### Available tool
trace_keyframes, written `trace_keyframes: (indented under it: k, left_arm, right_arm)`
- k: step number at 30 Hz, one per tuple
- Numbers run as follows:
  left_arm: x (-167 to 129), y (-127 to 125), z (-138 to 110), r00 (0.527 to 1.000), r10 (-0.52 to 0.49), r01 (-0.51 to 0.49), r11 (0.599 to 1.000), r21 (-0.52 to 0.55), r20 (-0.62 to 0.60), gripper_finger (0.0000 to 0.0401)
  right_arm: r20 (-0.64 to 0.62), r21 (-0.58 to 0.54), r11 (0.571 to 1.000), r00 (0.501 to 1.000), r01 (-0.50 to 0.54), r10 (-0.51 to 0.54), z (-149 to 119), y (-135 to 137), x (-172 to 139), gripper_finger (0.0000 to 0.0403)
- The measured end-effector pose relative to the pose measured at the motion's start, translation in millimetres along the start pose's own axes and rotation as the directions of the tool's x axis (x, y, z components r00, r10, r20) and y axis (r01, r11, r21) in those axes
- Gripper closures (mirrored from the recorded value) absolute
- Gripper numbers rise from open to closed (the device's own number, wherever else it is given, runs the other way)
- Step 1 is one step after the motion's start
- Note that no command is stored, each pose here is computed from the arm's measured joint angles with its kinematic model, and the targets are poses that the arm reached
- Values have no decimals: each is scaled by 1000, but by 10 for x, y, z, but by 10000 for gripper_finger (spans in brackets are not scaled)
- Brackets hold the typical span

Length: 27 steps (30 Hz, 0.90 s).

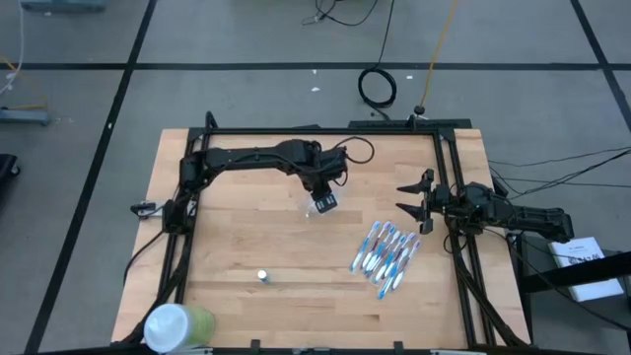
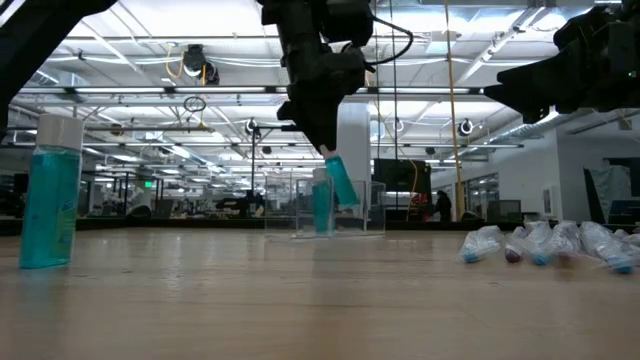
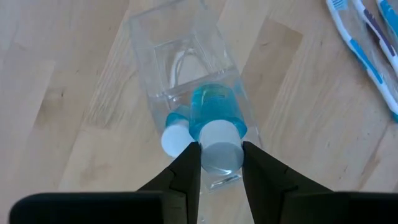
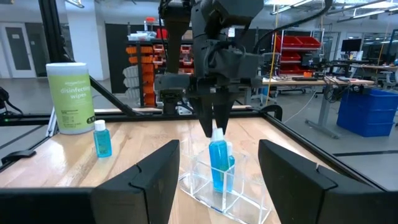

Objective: Pick & Place toothbrushing station
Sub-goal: Put the blue mouthwash into the transparent organizer

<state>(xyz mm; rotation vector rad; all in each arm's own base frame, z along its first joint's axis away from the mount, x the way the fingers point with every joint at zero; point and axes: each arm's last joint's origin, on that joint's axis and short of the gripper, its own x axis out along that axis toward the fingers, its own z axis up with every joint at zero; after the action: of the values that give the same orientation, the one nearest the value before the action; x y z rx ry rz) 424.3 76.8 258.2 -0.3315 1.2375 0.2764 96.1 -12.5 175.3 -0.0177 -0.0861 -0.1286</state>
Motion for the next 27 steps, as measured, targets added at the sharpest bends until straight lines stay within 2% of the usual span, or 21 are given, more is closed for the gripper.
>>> trace_keyframes:
  k: [12, 27]
  left_arm:
    - [212, 4, 29, 1000, -3, 3, 1000, 12, -29, 305]
    - [234, 3, 52, 1000, -11, 11, 1000, 13, -12, 305]
  right_arm:
    - [-1, 0, 1000, 1000, 0, 0, -1, 0, 0, 190]
    - [0, 0, 1000, 1000, 0, 0, 0, 0, 0, 190]
